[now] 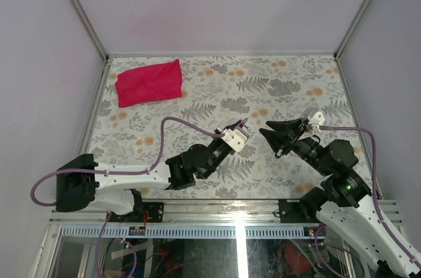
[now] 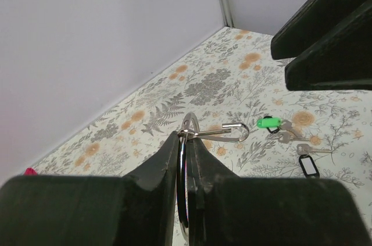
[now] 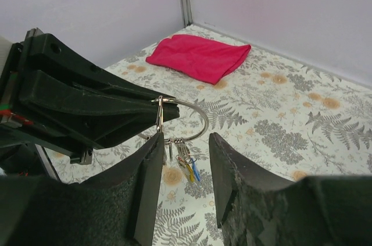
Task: Put the keys on the keyring
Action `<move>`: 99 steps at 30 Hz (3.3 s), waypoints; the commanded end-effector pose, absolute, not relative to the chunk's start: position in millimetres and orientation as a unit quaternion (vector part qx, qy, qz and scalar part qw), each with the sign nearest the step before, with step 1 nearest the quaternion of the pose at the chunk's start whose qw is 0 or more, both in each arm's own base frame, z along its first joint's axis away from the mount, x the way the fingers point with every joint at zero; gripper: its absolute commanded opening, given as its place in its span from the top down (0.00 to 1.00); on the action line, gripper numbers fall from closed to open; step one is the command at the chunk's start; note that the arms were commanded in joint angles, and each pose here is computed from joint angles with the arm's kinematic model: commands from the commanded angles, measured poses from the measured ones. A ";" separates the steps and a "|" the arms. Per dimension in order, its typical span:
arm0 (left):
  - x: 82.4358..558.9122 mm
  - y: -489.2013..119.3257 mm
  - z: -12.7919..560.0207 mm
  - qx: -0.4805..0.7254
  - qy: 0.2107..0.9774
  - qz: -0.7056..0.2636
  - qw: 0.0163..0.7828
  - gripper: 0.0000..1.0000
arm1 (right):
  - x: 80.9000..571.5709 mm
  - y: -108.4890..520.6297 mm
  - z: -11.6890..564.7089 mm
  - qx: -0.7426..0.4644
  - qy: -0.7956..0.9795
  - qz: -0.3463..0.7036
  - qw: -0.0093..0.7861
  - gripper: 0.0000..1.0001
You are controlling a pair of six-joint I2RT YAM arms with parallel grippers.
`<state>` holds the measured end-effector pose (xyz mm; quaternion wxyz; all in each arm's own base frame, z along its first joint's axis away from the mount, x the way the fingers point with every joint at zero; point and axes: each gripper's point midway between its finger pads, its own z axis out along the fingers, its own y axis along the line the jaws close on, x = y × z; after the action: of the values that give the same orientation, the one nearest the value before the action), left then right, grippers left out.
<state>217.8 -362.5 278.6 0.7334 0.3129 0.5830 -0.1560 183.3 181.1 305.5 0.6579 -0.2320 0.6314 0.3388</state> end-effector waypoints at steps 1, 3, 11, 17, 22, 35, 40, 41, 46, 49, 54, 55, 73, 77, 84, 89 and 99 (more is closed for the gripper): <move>221.6 -352.6 313.2 0.266 0.577 -0.155 0.756 1.00 | 184.4 181.0 338.5 -0.220 0.580 0.352 0.701 0.57; 221.2 -351.7 313.8 0.267 0.578 -0.155 0.755 1.00 | 181.2 186.9 342.9 -0.234 0.559 0.364 0.707 0.57; 221.2 -348.5 319.3 0.263 0.575 -0.157 0.758 1.00 | 179.0 212.1 338.2 -0.287 0.524 0.395 0.698 0.55; 220.1 -346.5 321.6 0.261 0.574 -0.159 0.760 1.00 | 182.3 220.9 333.1 -0.305 0.524 0.399 0.687 0.59; 219.6 -347.3 321.5 0.262 0.573 -0.162 0.759 1.00 | 184.0 226.3 325.8 -0.313 0.531 0.405 0.675 0.64; 218.9 -347.9 323.0 0.262 0.572 -0.165 0.759 1.00 | 188.8 231.0 322.3 -0.316 0.538 0.406 0.668 0.75; 217.8 -346.8 324.6 0.262 0.572 -0.169 0.758 1.00 | 191.1 233.5 324.4 -0.317 0.548 0.407 0.658 0.98; 217.8 -345.7 325.3 0.261 0.572 -0.170 0.758 1.00 | 191.3 233.7 326.3 -0.318 0.550 0.407 0.657 1.00; 212.5 -343.5 325.3 0.271 0.564 -0.180 0.759 0.93 | 189.0 233.1 339.5 -0.323 0.559 0.406 0.647 1.00; 208.1 -341.1 328.1 0.281 0.549 -0.185 0.765 0.84 | 187.6 233.2 342.0 -0.324 0.581 0.406 0.626 1.00; 197.7 -340.5 329.0 0.308 0.521 -0.198 0.771 0.70 | 183.8 234.3 357.6 -0.321 0.606 0.416 0.597 1.00; 195.6 -340.2 329.4 0.314 0.516 -0.199 0.771 0.68 | 183.1 233.8 361.1 -0.320 0.613 0.416 0.591 1.00; 180.7 -326.3 357.3 0.368 0.421 -0.159 0.814 0.58 | 172.4 236.1 359.0 -0.330 0.716 0.413 0.456 1.00; 175.6 -333.1 346.9 0.427 0.385 -0.121 0.809 0.58 | 170.2 236.0 360.8 -0.328 0.723 0.415 0.444 1.00; 170.6 -335.6 342.1 0.468 0.358 -0.098 0.802 0.59 | 162.7 237.2 365.7 -0.333 0.730 0.425 0.419 1.00; 167.0 -341.5 344.3 0.478 0.347 -0.105 0.800 0.61 | 158.3 239.7 365.3 -0.335 0.731 0.436 0.404 1.00; 161.4 -347.5 342.8 0.493 0.332 -0.114 0.796 0.69 | 148.6 242.0 364.7 -0.343 0.732 0.453 0.377 1.00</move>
<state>168.8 -344.5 329.3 0.7868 0.4934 0.3558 -0.1044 157.3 239.1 338.5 0.3686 -0.3342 0.7555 0.4262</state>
